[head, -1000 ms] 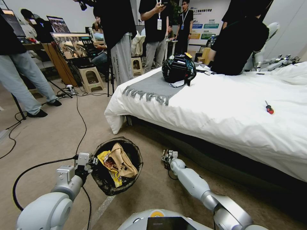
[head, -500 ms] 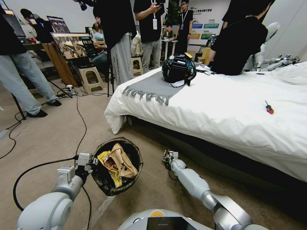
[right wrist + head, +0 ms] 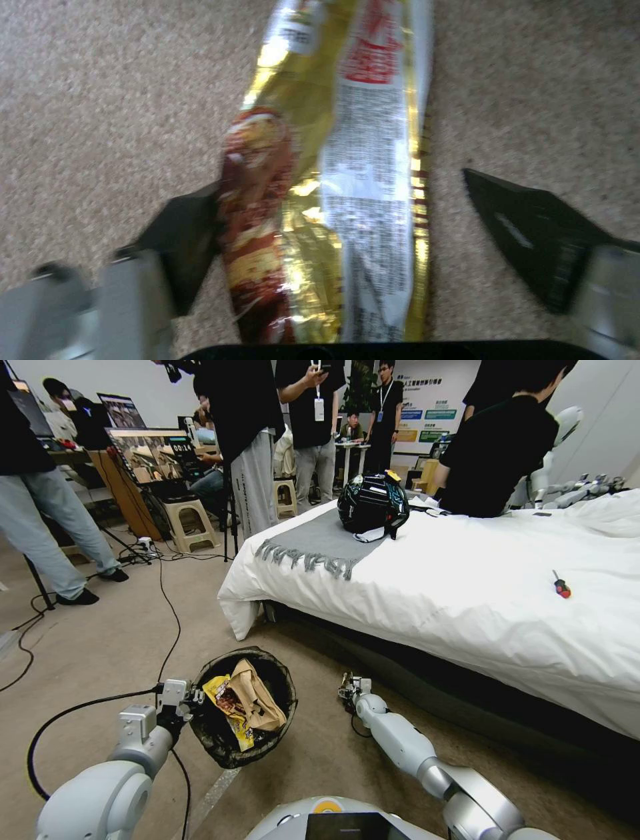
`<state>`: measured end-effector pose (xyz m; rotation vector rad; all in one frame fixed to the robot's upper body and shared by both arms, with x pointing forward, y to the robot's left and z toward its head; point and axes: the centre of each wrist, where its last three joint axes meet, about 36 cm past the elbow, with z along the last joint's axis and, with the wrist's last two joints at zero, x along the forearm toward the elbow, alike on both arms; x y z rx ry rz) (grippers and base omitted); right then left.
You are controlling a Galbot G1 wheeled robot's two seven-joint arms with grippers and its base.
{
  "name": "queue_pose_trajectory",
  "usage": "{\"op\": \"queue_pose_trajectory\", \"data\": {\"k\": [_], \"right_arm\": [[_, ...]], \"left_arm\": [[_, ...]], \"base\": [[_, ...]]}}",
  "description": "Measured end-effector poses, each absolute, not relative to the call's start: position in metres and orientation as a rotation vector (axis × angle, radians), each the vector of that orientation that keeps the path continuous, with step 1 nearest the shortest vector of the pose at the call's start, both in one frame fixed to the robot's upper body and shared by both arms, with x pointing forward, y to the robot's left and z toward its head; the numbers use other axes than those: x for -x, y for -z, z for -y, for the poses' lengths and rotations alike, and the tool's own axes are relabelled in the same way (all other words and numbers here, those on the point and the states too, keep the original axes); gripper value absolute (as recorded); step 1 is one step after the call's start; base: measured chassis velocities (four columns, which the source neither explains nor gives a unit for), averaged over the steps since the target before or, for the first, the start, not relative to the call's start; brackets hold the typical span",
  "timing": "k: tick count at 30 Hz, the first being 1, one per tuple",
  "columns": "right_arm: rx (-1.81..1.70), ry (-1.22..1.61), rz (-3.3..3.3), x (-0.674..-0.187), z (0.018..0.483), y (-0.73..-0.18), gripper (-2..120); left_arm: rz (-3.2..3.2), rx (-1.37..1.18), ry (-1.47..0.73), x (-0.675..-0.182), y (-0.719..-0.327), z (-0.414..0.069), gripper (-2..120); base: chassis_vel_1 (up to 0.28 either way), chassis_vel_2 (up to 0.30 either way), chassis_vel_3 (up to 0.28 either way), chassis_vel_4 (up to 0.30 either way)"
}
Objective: Pick up the trash bin, then pick up the garbage from the floor and place it into the trash bin.
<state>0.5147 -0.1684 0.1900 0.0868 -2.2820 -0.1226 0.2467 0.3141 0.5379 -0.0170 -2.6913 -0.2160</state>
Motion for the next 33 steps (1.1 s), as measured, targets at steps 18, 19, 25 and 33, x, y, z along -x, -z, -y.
{"op": "queue_pose_trajectory", "data": {"k": [18, 19, 25, 33], "right_arm": [[-0.104, 0.13, 2.28, -0.509, 0.164, -0.186, 7], [-0.104, 0.13, 2.28, -0.509, 0.164, -0.186, 7], [-0.105, 0.131, 2.284, -0.505, 0.164, -0.185, 0], [-0.151, 0.168, 2.392, -0.496, 0.171, -0.227, 0]], "left_arm": [[2.695, 0.015, 0.221, -0.247, -0.538, -0.315, 0], [2.695, 0.015, 0.221, -0.247, -0.538, -0.315, 0], [2.695, 0.015, 0.221, -0.247, -0.538, -0.315, 0], [2.696, 0.016, 0.217, -0.246, -0.54, -0.315, 0]], "base": [[0.0, 0.0, 0.0, 0.0], [0.0, 0.0, 0.0, 0.0], [0.0, 0.0, 0.0, 0.0], [0.0, 0.0, 0.0, 0.0]]}}
